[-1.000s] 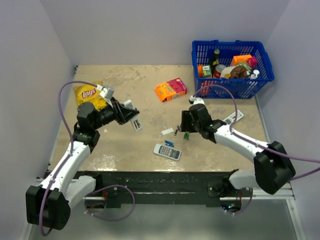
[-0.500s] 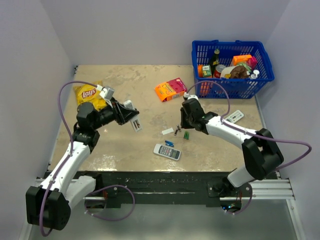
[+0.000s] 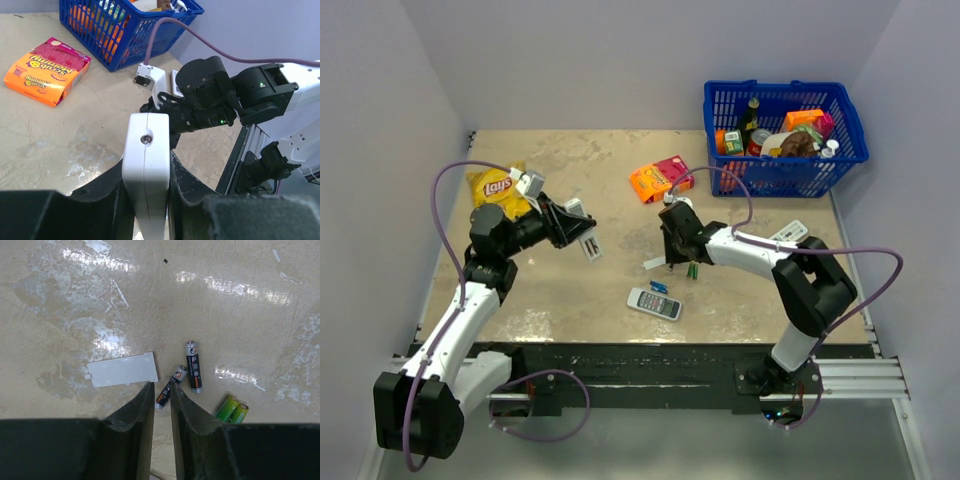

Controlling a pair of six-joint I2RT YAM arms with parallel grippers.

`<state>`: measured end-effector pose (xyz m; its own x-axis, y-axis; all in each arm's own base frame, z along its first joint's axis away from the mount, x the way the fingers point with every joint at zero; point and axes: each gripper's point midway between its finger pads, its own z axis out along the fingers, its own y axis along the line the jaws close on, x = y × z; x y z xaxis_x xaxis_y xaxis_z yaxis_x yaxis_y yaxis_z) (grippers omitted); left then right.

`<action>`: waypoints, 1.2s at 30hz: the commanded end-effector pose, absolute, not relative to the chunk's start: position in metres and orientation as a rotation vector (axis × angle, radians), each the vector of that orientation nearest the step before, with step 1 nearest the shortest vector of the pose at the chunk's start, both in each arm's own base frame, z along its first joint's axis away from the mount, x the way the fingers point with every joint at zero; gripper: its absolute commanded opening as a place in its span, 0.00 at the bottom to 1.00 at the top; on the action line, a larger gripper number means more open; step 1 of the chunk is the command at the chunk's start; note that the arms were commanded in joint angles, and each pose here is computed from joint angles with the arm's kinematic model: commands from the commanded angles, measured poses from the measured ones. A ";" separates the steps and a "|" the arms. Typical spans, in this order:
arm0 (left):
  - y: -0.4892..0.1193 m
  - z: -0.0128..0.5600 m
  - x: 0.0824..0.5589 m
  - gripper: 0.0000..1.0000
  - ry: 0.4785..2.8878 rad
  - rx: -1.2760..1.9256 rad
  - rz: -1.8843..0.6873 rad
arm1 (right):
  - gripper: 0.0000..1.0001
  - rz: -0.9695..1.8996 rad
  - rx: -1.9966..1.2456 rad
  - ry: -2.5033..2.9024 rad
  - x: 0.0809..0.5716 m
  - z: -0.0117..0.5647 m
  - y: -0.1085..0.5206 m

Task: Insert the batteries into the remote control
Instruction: Pick up the battery from the center of the board.

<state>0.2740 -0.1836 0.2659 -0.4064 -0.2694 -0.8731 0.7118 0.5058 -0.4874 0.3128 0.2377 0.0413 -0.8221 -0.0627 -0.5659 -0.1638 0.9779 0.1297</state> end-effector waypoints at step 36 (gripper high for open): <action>-0.186 0.278 0.272 0.00 1.606 0.408 -1.170 | 0.10 0.026 -0.140 2.565 0.320 0.018 0.238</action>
